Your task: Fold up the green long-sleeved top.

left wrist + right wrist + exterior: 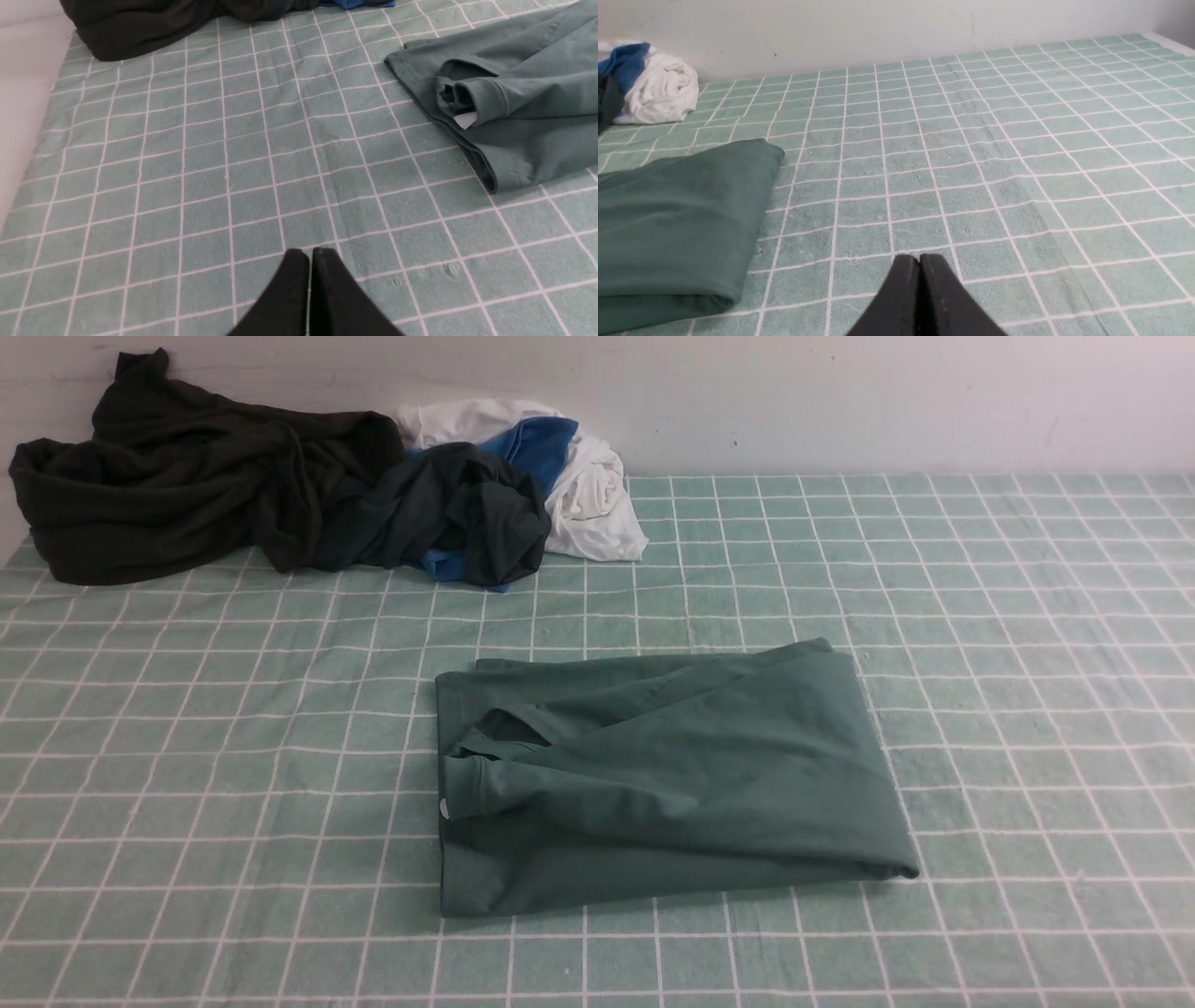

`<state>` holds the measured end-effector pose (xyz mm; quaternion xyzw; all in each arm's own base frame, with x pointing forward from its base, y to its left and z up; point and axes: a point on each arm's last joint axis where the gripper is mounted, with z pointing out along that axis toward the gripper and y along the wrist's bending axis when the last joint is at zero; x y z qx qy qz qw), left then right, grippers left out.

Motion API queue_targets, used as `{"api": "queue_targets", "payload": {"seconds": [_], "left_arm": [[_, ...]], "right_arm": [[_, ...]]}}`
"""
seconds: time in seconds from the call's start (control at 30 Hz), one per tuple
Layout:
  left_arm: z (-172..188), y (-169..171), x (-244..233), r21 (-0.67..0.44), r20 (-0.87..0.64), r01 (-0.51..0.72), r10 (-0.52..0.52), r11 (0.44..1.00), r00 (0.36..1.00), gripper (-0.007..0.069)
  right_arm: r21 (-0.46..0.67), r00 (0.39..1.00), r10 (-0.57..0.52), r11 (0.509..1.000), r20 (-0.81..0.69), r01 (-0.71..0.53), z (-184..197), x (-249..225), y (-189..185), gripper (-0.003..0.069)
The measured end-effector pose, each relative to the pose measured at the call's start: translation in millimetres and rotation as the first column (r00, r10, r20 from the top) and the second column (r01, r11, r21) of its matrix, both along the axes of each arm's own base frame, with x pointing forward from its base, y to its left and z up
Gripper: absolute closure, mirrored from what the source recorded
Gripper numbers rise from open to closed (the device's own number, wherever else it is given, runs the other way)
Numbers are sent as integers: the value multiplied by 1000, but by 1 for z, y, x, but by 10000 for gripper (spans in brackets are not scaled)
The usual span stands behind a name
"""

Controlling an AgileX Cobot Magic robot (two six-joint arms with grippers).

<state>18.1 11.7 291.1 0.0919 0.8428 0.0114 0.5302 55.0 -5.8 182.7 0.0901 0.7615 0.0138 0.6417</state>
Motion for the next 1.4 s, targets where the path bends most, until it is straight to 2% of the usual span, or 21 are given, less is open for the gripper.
{"api": "queue_targets", "payload": {"seconds": [0.6,0.93,1.4], "left_arm": [[0,0,0,0,0,0,0,1000,1000,629],[0,0,0,0,0,0,0,1000,1000,629],[0,0,0,0,0,0,0,1000,1000,629]], "right_arm": [[14,1000,2,1000,-2,-2,0,0,0,672],[13,998,67,998,-2,-67,0,0,4,672],[13,997,72,997,-2,-72,0,0,4,672]]}}
